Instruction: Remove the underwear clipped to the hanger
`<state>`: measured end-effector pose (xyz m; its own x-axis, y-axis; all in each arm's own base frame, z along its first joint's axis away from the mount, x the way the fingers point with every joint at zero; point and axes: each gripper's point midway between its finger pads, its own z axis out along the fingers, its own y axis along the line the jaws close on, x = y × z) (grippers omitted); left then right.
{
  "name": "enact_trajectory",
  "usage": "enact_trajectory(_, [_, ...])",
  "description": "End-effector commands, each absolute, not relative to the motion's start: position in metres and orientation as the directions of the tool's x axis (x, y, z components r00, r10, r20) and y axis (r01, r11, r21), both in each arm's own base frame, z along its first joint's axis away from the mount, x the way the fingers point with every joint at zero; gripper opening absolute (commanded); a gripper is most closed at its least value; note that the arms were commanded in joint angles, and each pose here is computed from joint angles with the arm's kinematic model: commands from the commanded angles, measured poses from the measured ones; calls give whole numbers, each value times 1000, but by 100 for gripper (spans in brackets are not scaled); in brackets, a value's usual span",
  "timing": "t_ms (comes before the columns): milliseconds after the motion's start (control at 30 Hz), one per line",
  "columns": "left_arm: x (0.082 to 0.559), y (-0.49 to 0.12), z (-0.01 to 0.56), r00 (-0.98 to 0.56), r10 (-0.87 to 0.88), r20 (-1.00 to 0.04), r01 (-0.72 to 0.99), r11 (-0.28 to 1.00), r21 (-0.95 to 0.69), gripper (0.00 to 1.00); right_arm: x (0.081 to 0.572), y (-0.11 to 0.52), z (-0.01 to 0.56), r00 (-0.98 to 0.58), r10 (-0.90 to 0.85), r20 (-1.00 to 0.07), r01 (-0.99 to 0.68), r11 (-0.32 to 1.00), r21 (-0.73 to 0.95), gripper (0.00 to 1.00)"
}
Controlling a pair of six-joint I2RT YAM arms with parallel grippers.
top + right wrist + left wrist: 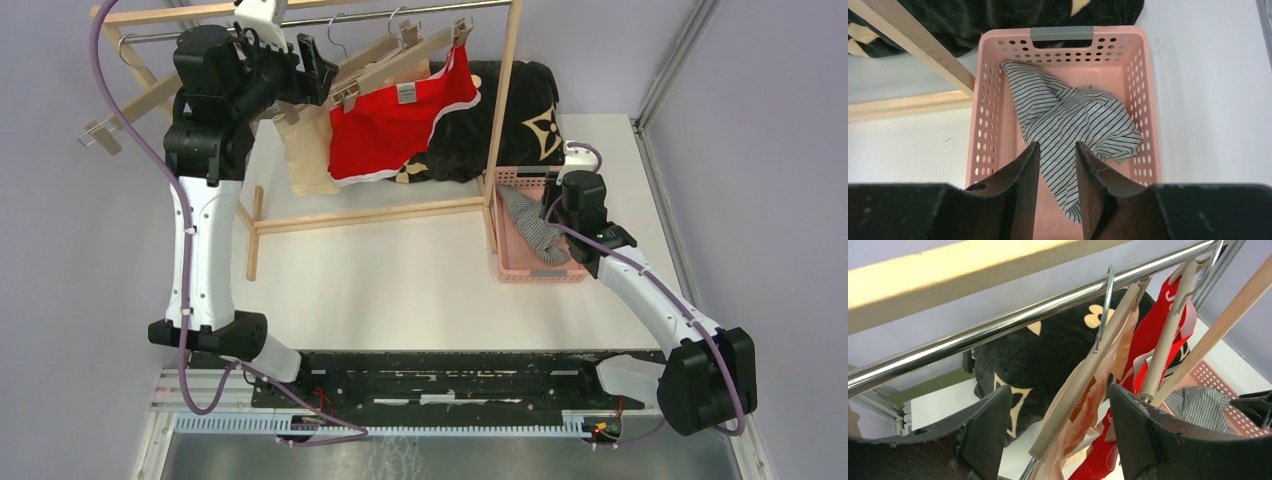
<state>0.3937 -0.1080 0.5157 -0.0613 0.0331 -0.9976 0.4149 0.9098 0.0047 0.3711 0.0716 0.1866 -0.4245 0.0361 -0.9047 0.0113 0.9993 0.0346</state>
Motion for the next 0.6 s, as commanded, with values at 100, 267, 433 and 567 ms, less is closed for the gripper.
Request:
enact_trajectory(100, [388, -92, 530, 21, 96, -995, 342, 934, 97, 78, 381, 77, 194, -398, 41, -916, -4, 999, 46, 40])
enact_trajectory(267, [398, -89, 510, -16, 111, -994, 329, 939, 99, 74, 382, 80, 189, -409, 41, -912, -13, 999, 50, 39])
enact_trajectory(433, [406, -98, 496, -49, 109, -993, 369, 926, 83, 69, 381, 80, 193, -400, 43, -916, -16, 998, 54, 39])
enact_trajectory(567, [408, -103, 490, -55, 101, -993, 395, 916, 71, 58, 381, 81, 193, -398, 45, -916, -19, 998, 57, 39])
